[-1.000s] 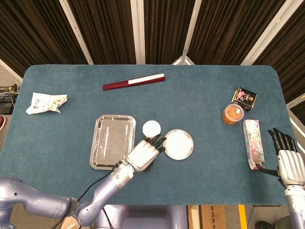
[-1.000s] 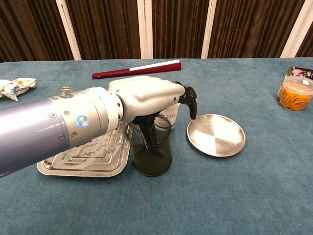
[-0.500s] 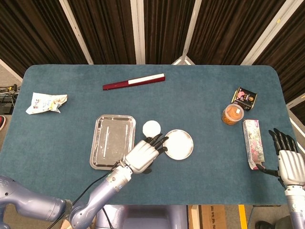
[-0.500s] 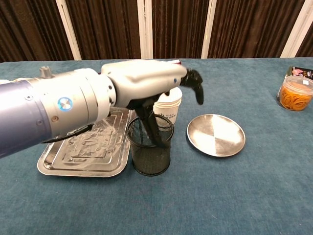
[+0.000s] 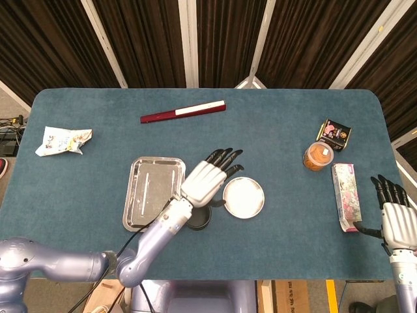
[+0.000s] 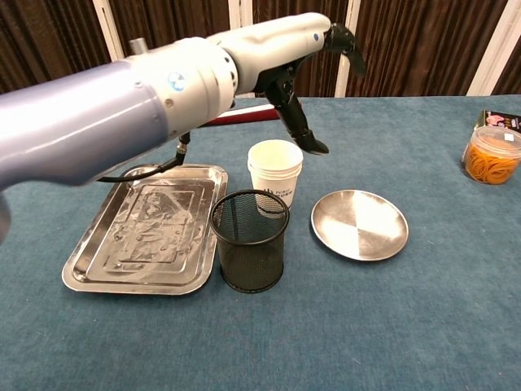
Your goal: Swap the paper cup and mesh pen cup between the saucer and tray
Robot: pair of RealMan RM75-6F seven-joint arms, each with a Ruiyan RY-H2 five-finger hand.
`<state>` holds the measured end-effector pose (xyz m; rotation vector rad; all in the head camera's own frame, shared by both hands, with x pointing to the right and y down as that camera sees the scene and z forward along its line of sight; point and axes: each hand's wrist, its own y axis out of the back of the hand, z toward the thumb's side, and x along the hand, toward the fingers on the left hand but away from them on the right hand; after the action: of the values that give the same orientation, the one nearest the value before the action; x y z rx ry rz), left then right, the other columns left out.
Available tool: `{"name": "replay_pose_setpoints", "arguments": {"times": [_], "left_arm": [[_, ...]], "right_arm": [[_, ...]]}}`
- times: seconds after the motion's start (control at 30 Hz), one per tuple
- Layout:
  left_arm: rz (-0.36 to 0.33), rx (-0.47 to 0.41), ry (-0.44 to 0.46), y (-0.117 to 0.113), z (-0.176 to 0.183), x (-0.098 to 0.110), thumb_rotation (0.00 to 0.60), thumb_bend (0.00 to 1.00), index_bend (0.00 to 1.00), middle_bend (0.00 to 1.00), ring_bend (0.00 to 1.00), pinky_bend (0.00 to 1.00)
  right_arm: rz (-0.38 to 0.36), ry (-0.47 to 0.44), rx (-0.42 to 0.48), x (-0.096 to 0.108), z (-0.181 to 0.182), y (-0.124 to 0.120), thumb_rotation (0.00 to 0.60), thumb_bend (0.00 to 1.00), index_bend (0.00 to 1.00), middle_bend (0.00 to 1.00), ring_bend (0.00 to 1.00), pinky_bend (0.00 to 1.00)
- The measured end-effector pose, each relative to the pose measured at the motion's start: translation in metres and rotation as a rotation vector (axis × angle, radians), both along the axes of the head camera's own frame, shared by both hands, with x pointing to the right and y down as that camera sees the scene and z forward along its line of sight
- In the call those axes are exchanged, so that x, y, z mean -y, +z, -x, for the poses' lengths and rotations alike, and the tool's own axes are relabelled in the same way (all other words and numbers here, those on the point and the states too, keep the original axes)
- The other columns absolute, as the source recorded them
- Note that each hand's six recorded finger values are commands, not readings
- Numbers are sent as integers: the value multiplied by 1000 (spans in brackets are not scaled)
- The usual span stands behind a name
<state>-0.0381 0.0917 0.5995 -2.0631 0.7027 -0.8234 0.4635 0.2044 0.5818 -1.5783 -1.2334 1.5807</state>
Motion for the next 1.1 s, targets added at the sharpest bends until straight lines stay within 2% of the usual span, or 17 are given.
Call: {"name": "replay_pose_setpoints", "arguments": {"times": [0.23, 0.67, 0.77, 0.97, 1.1], "left_arm": [[87, 81, -24, 31, -6, 19, 600, 13, 211, 0, 0, 71], [106, 143, -52, 73, 9, 32, 600, 36, 208, 18, 0, 110], [104, 146, -37, 79, 10, 31, 600, 68, 206, 40, 2, 147], [92, 179, -11, 89, 19, 28, 600, 136, 238, 120, 86, 252], [99, 197, -4, 92, 25, 25, 600, 247, 302, 188, 169, 328]], "right_arm": [[0, 27, -20, 2, -9, 2, 600, 0, 0, 0, 0, 0], [5, 18, -35, 1, -7, 4, 600, 0, 0, 0, 0, 0], [6, 18, -40, 1, -8, 5, 600, 0, 0, 0, 0, 0], [11, 16, -39, 0, -7, 7, 600, 0, 0, 0, 0, 0], [12, 14, -36, 0, -5, 8, 600, 0, 0, 0, 0, 0]]}}
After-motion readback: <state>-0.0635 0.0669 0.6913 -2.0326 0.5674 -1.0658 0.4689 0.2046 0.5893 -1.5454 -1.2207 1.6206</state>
